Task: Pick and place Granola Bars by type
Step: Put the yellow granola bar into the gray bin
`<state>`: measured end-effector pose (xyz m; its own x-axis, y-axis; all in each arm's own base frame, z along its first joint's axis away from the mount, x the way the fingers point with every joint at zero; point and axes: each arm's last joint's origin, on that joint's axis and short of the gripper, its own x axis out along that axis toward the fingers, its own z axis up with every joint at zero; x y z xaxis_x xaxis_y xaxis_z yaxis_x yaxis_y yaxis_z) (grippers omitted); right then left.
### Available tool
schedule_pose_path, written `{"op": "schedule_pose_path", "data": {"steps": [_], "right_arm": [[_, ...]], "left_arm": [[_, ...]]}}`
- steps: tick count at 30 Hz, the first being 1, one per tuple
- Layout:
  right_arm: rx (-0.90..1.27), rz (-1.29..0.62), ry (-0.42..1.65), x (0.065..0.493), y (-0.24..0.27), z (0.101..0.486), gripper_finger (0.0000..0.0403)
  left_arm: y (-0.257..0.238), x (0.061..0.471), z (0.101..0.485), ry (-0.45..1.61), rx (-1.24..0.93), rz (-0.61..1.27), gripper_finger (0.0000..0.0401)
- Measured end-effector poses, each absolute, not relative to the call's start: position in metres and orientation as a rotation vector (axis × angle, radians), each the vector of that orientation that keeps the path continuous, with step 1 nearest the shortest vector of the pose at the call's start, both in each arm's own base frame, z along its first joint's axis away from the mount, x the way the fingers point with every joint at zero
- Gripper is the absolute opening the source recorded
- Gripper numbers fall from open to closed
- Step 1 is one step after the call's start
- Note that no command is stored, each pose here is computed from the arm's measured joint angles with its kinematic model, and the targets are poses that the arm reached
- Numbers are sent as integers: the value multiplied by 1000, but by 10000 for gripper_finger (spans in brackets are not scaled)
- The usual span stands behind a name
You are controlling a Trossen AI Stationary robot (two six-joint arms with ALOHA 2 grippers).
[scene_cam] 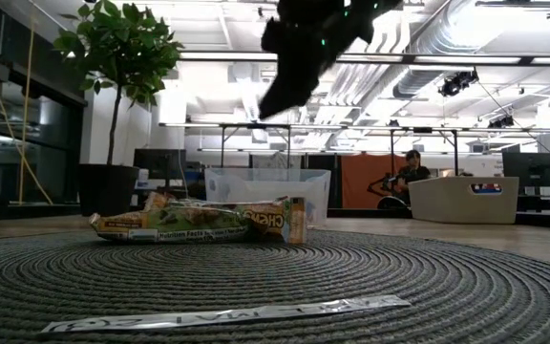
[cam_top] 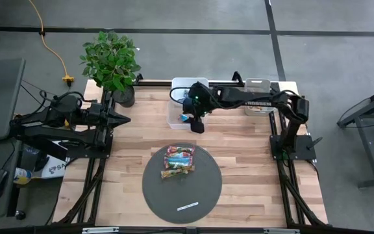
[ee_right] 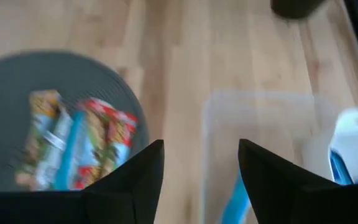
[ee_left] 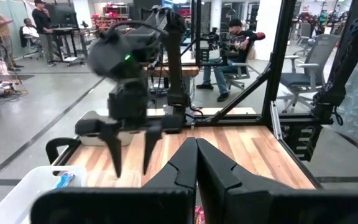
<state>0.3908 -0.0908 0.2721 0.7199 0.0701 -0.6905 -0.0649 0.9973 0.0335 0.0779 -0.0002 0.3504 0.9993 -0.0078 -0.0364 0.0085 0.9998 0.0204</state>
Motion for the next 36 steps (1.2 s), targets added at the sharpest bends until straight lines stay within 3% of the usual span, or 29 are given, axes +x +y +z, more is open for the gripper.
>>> {"op": "schedule_pose_path", "data": {"steps": [15, 28, 36], "right_arm": [[-10, 276, 671, 400, 8, 290, 191], [-189, 171, 590, 408, 89, 280, 200], [-47, 125, 556, 423, 96, 267, 205]], "left_arm": [[0, 78, 350, 37, 20, -8, 1], [0, 78, 350, 37, 21, -8, 1], [0, 78, 350, 37, 21, -8, 1]]}}
